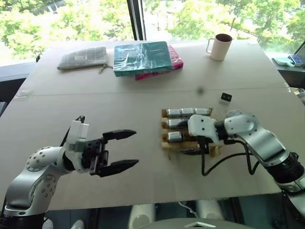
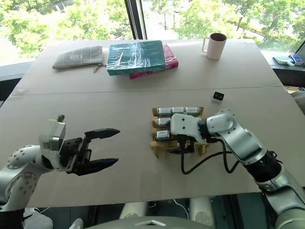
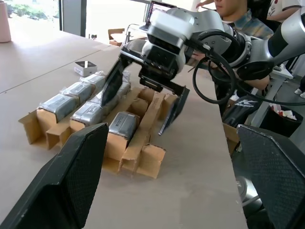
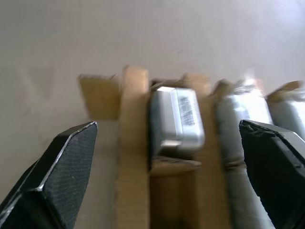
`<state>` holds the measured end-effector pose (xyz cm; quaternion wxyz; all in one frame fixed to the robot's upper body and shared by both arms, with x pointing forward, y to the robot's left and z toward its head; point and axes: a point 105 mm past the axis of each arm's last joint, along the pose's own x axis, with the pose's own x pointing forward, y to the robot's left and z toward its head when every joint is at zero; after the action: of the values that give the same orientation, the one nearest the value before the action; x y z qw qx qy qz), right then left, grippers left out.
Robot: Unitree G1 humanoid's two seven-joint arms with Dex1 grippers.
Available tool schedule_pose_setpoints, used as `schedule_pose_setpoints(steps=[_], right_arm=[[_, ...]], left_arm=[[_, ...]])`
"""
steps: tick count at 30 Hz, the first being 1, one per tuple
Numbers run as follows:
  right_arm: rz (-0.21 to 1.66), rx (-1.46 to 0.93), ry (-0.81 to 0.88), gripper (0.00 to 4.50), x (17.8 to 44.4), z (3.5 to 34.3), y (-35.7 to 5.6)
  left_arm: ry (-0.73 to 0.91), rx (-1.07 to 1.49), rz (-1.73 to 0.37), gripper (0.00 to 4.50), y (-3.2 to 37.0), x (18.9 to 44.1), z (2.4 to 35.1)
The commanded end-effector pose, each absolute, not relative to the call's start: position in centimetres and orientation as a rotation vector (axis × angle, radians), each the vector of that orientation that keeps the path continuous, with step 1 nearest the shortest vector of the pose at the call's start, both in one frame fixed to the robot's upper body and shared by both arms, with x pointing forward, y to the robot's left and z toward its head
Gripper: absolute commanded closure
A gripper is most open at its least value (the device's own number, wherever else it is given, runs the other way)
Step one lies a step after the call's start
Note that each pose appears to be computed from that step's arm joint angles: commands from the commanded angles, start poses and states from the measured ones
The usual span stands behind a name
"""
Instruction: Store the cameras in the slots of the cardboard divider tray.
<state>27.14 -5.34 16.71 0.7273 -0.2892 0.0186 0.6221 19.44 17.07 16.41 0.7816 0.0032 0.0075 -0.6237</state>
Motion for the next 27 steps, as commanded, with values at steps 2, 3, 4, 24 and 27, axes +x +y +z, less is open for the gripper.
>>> schedule_pose_setpoints(steps=[2, 3, 4, 24, 27], right_arm=[[1.250, -0.483, -0.049, 0.03, 25.6, 21.8, -6.9], [1.184, -0.463, -0.040, 0.03, 25.6, 22.0, -7.8], [1.095, -0.446, -0.033, 0.03, 26.0, 22.1, -8.7], [0.164, -0.188, 0.325, 0.03, 34.3, 11.5, -23.4], [0.183, -0.187, 0.319, 0.81, 34.6, 11.4, -23.2]], left_arm=[[-0.030, 0.024, -1.352, 0.00, 16.3, 17.7, 17.6], [-0.032, 0.022, -1.351, 0.00, 16.1, 17.4, 17.7], [-0.034, 0.021, -1.351, 0.00, 15.9, 17.1, 17.8], [-0.095, 0.017, -1.353, 0.00, 14.2, 15.0, 20.4], [-0.110, -0.007, -1.298, 0.00, 14.3, 15.4, 20.7]])
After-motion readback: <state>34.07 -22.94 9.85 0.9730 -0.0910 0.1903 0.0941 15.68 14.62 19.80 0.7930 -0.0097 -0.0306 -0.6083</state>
